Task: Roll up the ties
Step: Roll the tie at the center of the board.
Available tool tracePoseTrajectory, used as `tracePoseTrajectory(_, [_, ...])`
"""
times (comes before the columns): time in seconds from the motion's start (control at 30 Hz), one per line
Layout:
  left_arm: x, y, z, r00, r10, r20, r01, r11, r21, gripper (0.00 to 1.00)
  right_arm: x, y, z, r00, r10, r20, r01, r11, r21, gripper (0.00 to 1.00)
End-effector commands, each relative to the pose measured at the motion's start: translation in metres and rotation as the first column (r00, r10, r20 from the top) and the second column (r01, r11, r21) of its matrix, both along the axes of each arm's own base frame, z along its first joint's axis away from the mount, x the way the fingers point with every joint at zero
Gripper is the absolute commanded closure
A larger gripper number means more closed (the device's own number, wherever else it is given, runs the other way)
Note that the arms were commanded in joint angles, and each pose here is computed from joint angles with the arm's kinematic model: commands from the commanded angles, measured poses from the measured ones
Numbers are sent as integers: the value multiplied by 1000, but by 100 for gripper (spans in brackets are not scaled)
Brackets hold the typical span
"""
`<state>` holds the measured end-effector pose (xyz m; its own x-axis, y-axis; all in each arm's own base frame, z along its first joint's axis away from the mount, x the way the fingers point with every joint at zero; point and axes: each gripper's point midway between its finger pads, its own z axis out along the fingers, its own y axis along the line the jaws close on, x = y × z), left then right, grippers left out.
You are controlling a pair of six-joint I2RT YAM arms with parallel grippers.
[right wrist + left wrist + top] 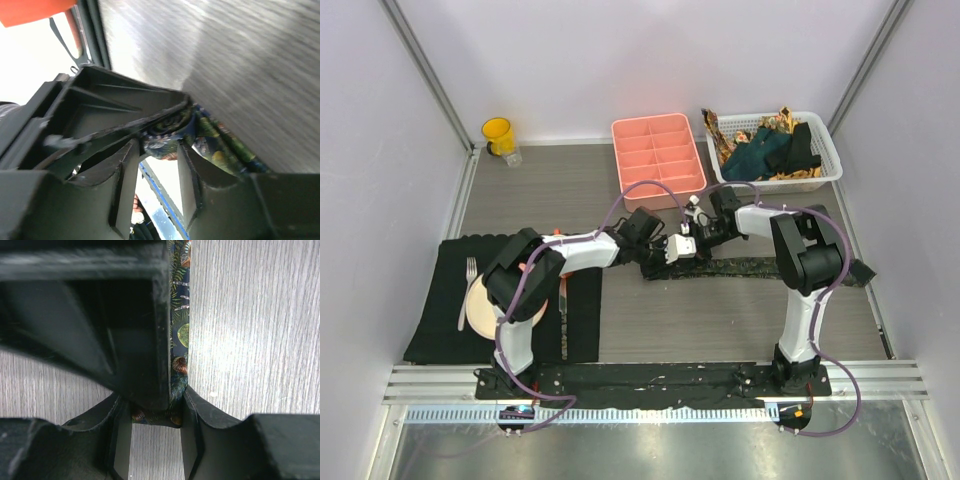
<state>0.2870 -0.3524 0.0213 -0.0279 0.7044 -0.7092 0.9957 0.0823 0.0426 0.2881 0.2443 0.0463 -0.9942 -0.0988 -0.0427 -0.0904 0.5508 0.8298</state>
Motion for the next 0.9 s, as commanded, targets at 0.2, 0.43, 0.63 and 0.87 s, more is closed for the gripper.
tracePoseTrajectory(0.2, [-19,29,-40,995,22,-100,-7,989,150,76,-8,-12,-42,998,45,-34,-48,995,-92,95])
tracePoseTrajectory(0.43, [-5,18,-6,996,57,-72,-55,998,31,43,-9,-32,-59,997,36,-70,-45,990,-135,99])
tracePoseTrajectory(0.63, [28,12,91,985,150,88,-127,966,-225,0,-12,-43,-68,995,43,-87,-56,987,-151,99])
tracePoseTrajectory(0.87, [22,24,150,942,321,99,-242,853,-462,0,-11,-50,-75,994,69,-88,-83,981,-177,99])
